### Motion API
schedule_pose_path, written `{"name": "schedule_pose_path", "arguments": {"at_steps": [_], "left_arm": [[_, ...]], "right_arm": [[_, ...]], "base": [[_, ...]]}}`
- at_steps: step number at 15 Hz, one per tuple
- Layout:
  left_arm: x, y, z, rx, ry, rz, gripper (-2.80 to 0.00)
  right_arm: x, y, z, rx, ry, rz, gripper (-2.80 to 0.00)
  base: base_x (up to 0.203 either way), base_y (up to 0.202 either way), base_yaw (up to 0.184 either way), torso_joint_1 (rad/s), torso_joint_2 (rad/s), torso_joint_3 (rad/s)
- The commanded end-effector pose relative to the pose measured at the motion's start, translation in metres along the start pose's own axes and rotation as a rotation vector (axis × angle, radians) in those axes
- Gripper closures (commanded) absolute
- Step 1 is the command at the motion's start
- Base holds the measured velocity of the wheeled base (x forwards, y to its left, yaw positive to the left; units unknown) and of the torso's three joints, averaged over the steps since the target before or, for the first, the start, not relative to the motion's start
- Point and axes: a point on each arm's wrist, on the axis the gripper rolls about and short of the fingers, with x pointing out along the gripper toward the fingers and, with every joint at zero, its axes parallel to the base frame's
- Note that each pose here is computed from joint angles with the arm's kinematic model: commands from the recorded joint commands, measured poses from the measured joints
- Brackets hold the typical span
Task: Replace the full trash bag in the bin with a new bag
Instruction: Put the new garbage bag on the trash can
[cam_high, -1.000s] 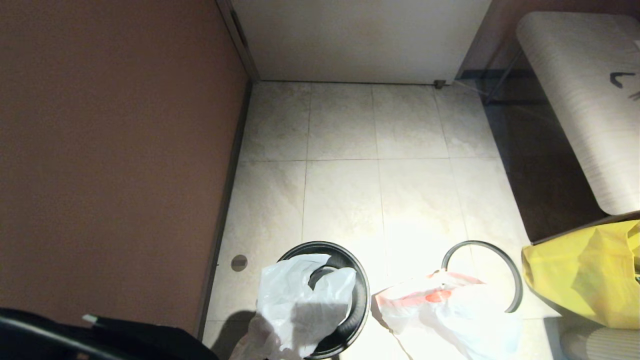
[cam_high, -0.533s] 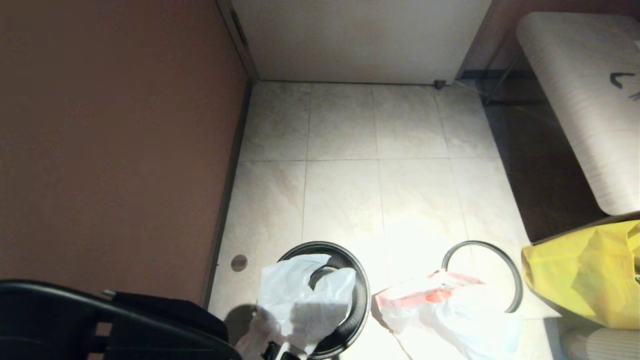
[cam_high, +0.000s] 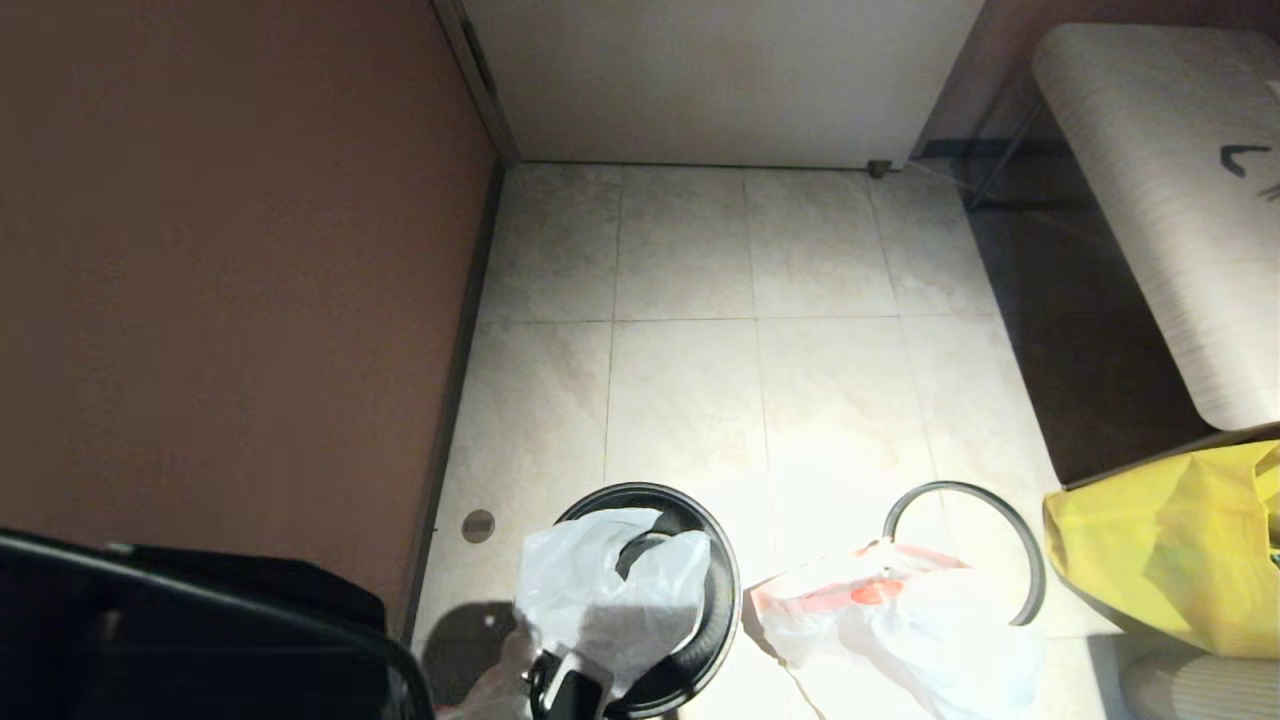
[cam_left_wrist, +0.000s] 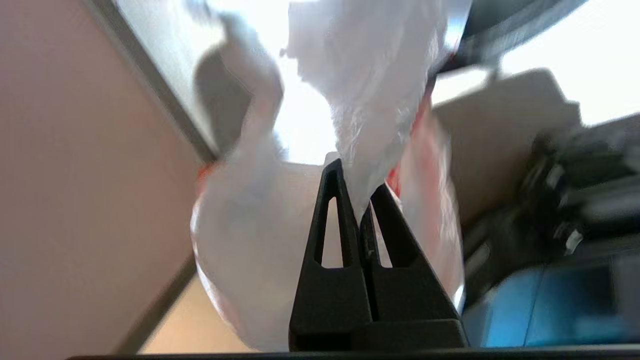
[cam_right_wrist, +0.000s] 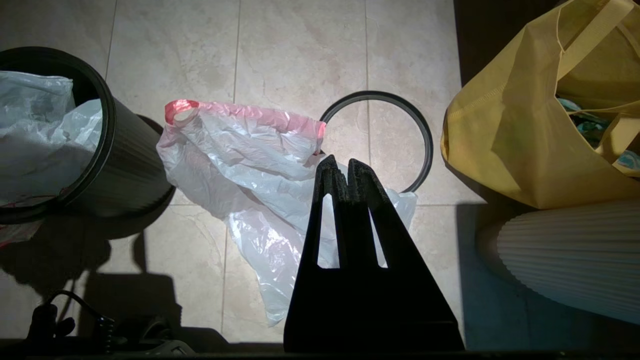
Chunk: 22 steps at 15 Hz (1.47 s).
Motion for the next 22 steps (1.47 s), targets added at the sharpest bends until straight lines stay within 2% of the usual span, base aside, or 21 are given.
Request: {"name": "schedule_pose_path", "arguments": {"at_steps": [1, 3, 8, 10, 13, 15, 19, 22], "left_arm": [[-0.010, 0.016, 0.048, -0.072, -0.097, -0.020, 0.00], [-0.014, 0.019, 0.075, -0.063, -0.099, -0.031, 0.00], [-0.026, 0.012, 0.153, -0.097, -0.140, -0.053, 0.00], [-0.033, 0.008, 0.178, -0.098, -0.143, -0.094, 0.00], [-0.011, -0.016, 0.184, -0.040, -0.066, -0.125, 0.00], [0.008, -0.034, 0.185, -0.023, -0.043, -0.125, 0.00], [0.040, -0.048, 0.223, -0.092, -0.104, -0.105, 0.00], [0.069, -0.053, 0.244, -0.089, -0.142, -0.074, 0.00]], "right_arm": [[0.000, 0.000, 0.000, 0.000, 0.002, 0.000, 0.00], [0.000, 0.000, 0.000, 0.000, 0.002, 0.000, 0.00], [0.000, 0.000, 0.000, 0.000, 0.002, 0.000, 0.00], [0.000, 0.000, 0.000, 0.000, 0.002, 0.000, 0.00], [0.000, 0.000, 0.000, 0.000, 0.002, 0.000, 0.00], [0.000, 0.000, 0.000, 0.000, 0.002, 0.000, 0.00], [0.000, 0.000, 0.000, 0.000, 0.002, 0.000, 0.00], [0.000, 0.000, 0.000, 0.000, 0.002, 0.000, 0.00]], "base": [[0.000, 0.000, 0.000, 0.000, 0.00, 0.000], [0.000, 0.000, 0.000, 0.000, 0.00, 0.000], [0.000, 0.000, 0.000, 0.000, 0.00, 0.000], [0.000, 0.000, 0.000, 0.000, 0.00, 0.000], [0.000, 0.000, 0.000, 0.000, 0.00, 0.000], [0.000, 0.000, 0.000, 0.000, 0.00, 0.000], [0.000, 0.000, 0.000, 0.000, 0.00, 0.000], [0.000, 0.000, 0.000, 0.000, 0.00, 0.000]]}}
